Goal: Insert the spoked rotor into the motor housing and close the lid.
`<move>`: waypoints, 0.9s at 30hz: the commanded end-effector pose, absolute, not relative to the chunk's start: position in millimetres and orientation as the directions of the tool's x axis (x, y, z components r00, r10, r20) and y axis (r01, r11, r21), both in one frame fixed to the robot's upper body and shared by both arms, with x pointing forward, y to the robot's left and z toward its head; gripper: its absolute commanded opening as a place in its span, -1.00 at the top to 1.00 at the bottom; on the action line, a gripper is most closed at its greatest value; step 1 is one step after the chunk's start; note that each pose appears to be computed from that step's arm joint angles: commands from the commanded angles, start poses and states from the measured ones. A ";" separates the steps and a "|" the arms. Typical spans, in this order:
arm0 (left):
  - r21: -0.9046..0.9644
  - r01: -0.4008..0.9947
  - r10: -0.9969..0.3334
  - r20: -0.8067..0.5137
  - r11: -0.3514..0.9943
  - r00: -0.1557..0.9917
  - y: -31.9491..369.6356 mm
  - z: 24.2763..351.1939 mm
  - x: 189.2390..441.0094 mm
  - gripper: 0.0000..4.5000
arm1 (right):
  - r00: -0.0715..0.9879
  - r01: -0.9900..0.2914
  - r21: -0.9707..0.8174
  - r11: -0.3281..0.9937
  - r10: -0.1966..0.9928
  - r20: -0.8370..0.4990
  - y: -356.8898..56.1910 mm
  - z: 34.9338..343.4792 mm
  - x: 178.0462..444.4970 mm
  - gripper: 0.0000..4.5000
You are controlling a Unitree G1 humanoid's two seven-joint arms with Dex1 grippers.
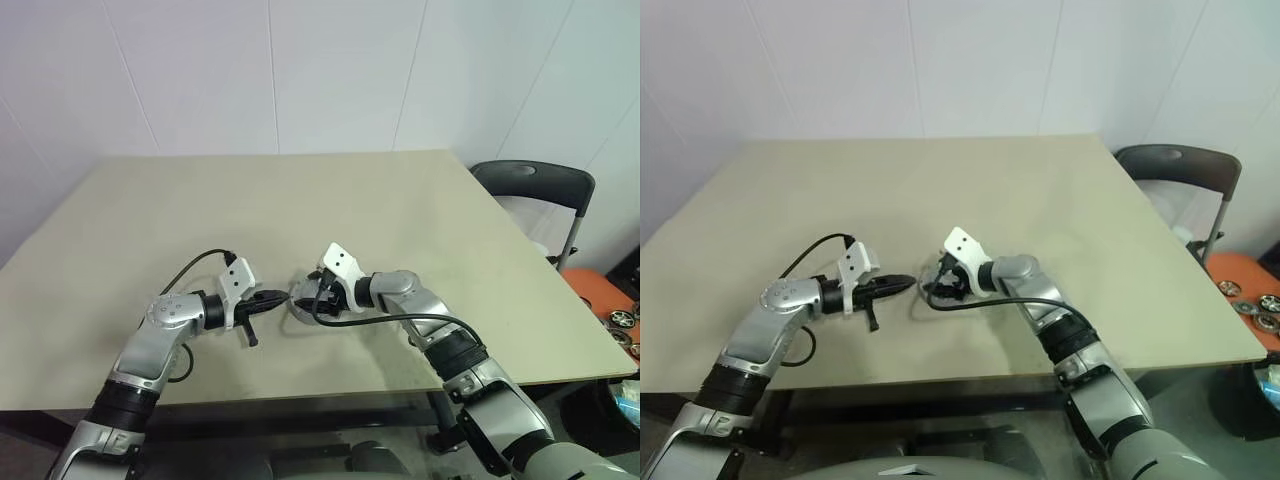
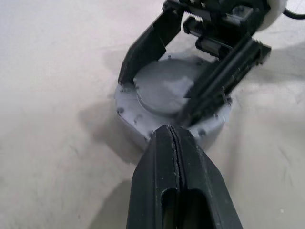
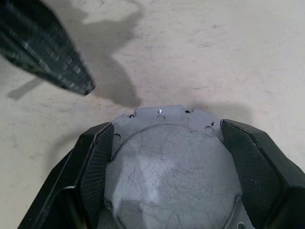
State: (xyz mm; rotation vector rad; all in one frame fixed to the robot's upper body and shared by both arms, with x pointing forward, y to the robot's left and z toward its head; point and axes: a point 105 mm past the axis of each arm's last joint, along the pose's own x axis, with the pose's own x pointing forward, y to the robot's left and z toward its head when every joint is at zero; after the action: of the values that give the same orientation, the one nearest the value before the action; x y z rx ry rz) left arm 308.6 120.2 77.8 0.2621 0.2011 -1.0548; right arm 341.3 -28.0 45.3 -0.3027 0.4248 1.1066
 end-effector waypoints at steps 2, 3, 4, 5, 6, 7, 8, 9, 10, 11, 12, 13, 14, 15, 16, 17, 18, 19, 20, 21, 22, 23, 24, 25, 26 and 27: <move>0.171 0.872 -0.842 -0.232 0.459 0.488 109.3 92.1 323.3 1.00 | 0.344 -0.857 -0.005 0.515 0.564 -0.751 -88.2 -33.3 320.1 -0.44; 0.168 0.877 -0.849 -0.222 0.450 0.479 103.8 92.6 325.9 1.00 | 0.344 -0.858 -0.006 0.513 0.566 -0.749 -87.4 -32.6 320.5 -0.44; 0.166 0.880 -0.855 -0.215 0.444 0.472 100.1 93.1 327.4 1.00 | 0.345 -0.858 -0.007 0.513 0.567 -0.748 -87.1 -32.2 320.8 -0.44; 0.164 0.885 -0.861 -0.209 0.436 0.463 96.3 93.6 328.9 1.00 | 0.346 -0.858 -0.008 0.514 0.567 -0.747 -86.7 -31.6 321.5 -0.44; 0.163 0.888 -0.865 -0.207 0.431 0.457 94.2 93.8 329.7 1.00 | 0.347 -0.858 -0.009 0.514 0.567 -0.747 -86.5 -31.3 322.0 -0.44; 0.155 0.897 -0.873 -0.214 0.413 0.439 89.1 91.2 330.4 1.00 | 0.352 -0.858 -0.012 0.514 0.570 -0.742 -85.6 -29.4 323.6 -0.44; 0.145 0.904 -0.877 -0.220 0.403 0.427 85.6 87.8 331.5 1.00 | 0.361 -0.857 -0.014 0.516 0.580 -0.731 -83.6 -25.9 326.0 -0.44; 0.135 0.908 -0.879 -0.228 0.396 0.418 83.2 83.8 332.4 1.00 | 0.368 -0.856 -0.012 0.517 0.593 -0.716 -81.1 -21.6 328.1 -0.44; 0.124 0.912 -0.881 -0.237 0.391 0.410 81.8 79.5 332.8 1.00 | 0.374 -0.855 -0.006 0.519 0.607 -0.701 -78.3 -17.4 329.8 -0.44; 0.118 0.913 -0.881 -0.242 0.390 0.407 81.6 76.9 333.1 1.00 | 0.376 -0.854 -0.002 0.520 0.616 -0.692 -76.6 -15.0 330.6 -0.44; 0.084 0.919 -0.882 -0.259 0.384 0.393 81.2 70.0 331.4 1.00 | 0.378 -0.854 0.007 0.520 0.629 -0.680 -73.9 -10.7 331.6 -0.44; 0.060 0.923 -0.884 -0.270 0.380 0.382 81.0 65.3 330.0 1.00 | 0.379 -0.854 0.012 0.520 0.637 -0.672 -72.2 -8.0 332.1 -0.44; 0.057 0.929 -0.870 -0.333 0.367 0.364 83.9 52.2 326.7 1.00 | 0.384 -0.853 0.020 0.522 0.652 -0.654 -69.0 -2.3 333.7 -0.44; 0.054 0.935 -0.849 -0.403 0.351 0.342 88.3 38.2 322.1 1.00 | 0.391 -0.850 0.033 0.525 0.672 -0.629 -65.2 5.3 335.6 -0.44; 0.059 0.940 -0.829 -0.455 0.337 0.326 92.9 28.1 318.3 1.00 | 0.400 -0.849 0.038 0.527 0.688 -0.606 -62.3 13.3 337.8 -0.44; 0.058 0.941 -0.818 -0.477 0.335 0.321 95.6 23.5 316.6 1.00 | 0.402 -0.851 0.043 0.523 0.702 -0.587 -60.0 20.4 338.8 -0.59; 0.053 0.939 -0.818 -0.476 0.339 0.323 96.2 23.3 316.5 1.00 | 0.403 -0.855 0.041 0.517 0.712 -0.576 -58.7 25.4 339.1 -0.77; 0.051 0.938 -0.822 -0.467 0.343 0.326 96.0 24.7 316.7 1.00 | 0.411 -0.853 0.042 0.520 0.720 -0.560 -57.5 31.2 340.6 -0.90; 0.050 0.937 -0.824 -0.462 0.345 0.328 95.8 26.1 317.0 1.00 | 0.423 -0.848 0.045 0.528 0.726 -0.542 -56.5 37.3 343.1 -0.99; 0.050 0.937 -0.825 -0.459 0.345 0.329 95.9 27.0 317.1 1.00 | 0.428 -0.847 0.052 0.529 0.736 -0.524 -55.1 42.9 344.8 -0.99; 0.051 0.937 -0.825 -0.459 0.345 0.329 96.0 27.5 317.2 1.00 | 0.430 -0.846 0.057 0.530 0.743 -0.513 -54.2 46.5 345.6 -0.99; 0.053 0.936 -0.826 -0.455 0.348 0.333 95.9 28.5 317.6 1.00 | 0.416 -0.852 0.093 0.515 0.774 -0.477 -50.4 54.0 344.3 -0.99; 0.055 0.935 -0.827 -0.451 0.351 0.336 95.7 29.5 318.0 1.00 | 0.398 -0.859 0.126 0.496 0.803 -0.444 -47.0 60.3 342.2 -0.99; 0.055 0.934 -0.829 -0.444 0.354 0.341 95.3 30.9 318.5 1.00 | 0.365 -0.874 0.164 0.458 0.840 -0.402 -43.0 68.0 337.7 -0.99; 0.054 0.933 -0.830 -0.440 0.357 0.343 94.8 31.9 318.8 1.00 | 0.328 -0.890 0.188 0.416 0.869 -0.370 -40.4 74.1 332.3 -0.99; 0.054 0.932 -0.831 -0.438 0.357 0.344 94.6 32.3 318.9 1.00 | 0.284 -0.906 0.209 0.368 0.896 -0.342 -38.5 79.6 325.6 -0.99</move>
State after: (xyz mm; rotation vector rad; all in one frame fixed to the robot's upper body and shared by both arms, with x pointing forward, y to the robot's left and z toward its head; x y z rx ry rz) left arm 326.2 87.2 59.4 0.3128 0.2368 -1.1828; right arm 332.1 -40.0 65.9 -0.0857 0.4723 1.1391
